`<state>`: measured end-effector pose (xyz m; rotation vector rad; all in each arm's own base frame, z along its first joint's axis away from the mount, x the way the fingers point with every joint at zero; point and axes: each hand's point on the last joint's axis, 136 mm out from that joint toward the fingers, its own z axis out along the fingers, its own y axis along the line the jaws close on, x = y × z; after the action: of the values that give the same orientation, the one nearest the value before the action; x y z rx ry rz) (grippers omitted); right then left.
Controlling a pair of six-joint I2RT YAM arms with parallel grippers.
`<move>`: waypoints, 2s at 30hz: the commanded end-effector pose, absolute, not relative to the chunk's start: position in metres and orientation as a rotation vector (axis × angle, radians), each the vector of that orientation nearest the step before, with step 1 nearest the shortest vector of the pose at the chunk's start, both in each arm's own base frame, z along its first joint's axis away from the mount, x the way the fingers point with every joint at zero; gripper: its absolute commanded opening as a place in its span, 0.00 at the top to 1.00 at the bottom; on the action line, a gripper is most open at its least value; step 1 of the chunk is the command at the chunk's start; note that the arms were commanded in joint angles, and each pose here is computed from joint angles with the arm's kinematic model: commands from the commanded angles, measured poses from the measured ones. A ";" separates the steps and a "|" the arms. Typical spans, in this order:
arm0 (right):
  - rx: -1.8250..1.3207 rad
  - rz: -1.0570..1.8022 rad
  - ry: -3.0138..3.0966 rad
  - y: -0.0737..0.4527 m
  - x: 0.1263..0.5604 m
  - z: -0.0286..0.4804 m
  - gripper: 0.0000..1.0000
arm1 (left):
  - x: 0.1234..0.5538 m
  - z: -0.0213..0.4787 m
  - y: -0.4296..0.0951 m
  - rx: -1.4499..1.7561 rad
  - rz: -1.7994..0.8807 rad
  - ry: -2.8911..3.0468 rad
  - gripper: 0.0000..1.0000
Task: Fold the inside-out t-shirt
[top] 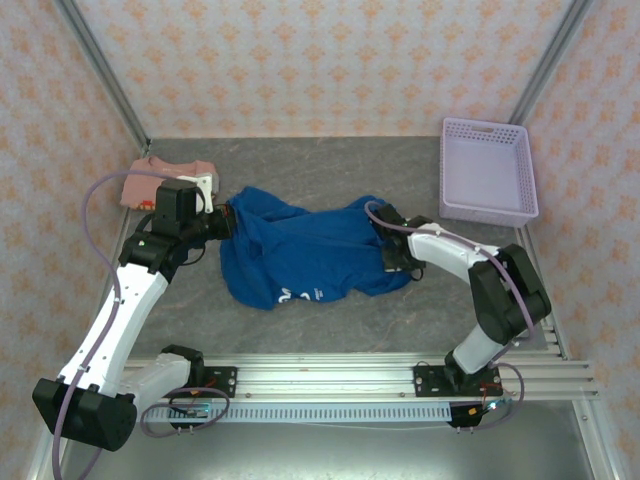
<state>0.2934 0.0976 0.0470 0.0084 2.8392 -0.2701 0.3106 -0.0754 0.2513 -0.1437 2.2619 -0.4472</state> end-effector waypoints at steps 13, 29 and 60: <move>0.232 0.800 1.794 0.071 0.357 0.415 1.00 | 0.280 0.466 0.022 -0.448 -0.170 1.678 1.00; 0.117 0.501 1.401 0.036 0.197 0.608 1.00 | 0.159 0.647 0.044 -0.336 0.025 1.301 1.00; 0.161 0.161 2.196 0.086 0.605 0.276 0.56 | 0.608 0.349 0.063 -0.385 0.252 2.007 0.29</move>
<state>0.6224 0.0934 0.2031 0.2125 2.2794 0.2361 0.6365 0.0503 0.2754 -0.3226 2.1262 0.2824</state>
